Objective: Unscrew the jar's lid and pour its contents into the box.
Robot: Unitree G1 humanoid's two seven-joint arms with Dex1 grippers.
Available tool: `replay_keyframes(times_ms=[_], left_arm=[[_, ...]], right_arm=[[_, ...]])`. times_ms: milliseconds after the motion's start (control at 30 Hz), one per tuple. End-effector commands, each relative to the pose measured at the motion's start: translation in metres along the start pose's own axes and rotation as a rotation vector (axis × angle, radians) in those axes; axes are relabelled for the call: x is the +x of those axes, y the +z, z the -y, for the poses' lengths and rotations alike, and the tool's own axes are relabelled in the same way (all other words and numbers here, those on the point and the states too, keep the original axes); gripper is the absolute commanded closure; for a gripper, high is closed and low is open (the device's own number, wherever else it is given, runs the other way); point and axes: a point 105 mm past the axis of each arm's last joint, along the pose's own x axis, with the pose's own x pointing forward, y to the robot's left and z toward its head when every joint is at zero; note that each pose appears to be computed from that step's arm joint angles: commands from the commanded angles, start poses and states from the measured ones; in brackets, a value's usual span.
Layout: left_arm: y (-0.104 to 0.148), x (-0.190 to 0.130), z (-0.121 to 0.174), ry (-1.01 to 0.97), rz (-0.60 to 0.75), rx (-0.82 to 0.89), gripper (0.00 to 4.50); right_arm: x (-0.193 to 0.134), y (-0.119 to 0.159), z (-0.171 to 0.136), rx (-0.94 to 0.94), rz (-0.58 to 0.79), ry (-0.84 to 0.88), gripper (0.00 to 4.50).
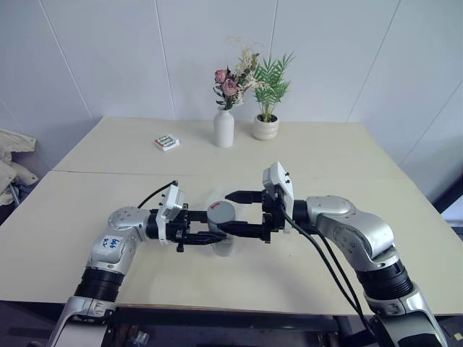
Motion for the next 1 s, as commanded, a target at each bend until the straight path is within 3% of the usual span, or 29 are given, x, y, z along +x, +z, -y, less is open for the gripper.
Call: replay_keyframes(times_ms=[33,1000], left_arm=[[0.007,0.002,0.004,-0.04,0.009,0.031,2.52],[0.007,0.003,0.003,-0.054,0.011,0.031,2.52]], right_arm=[[-0.018,0.009,0.016,-0.03,0.028,-0.101,0.02],[-0.035,-0.001,0.022,0.008,0.021,-0.128,0.02]])
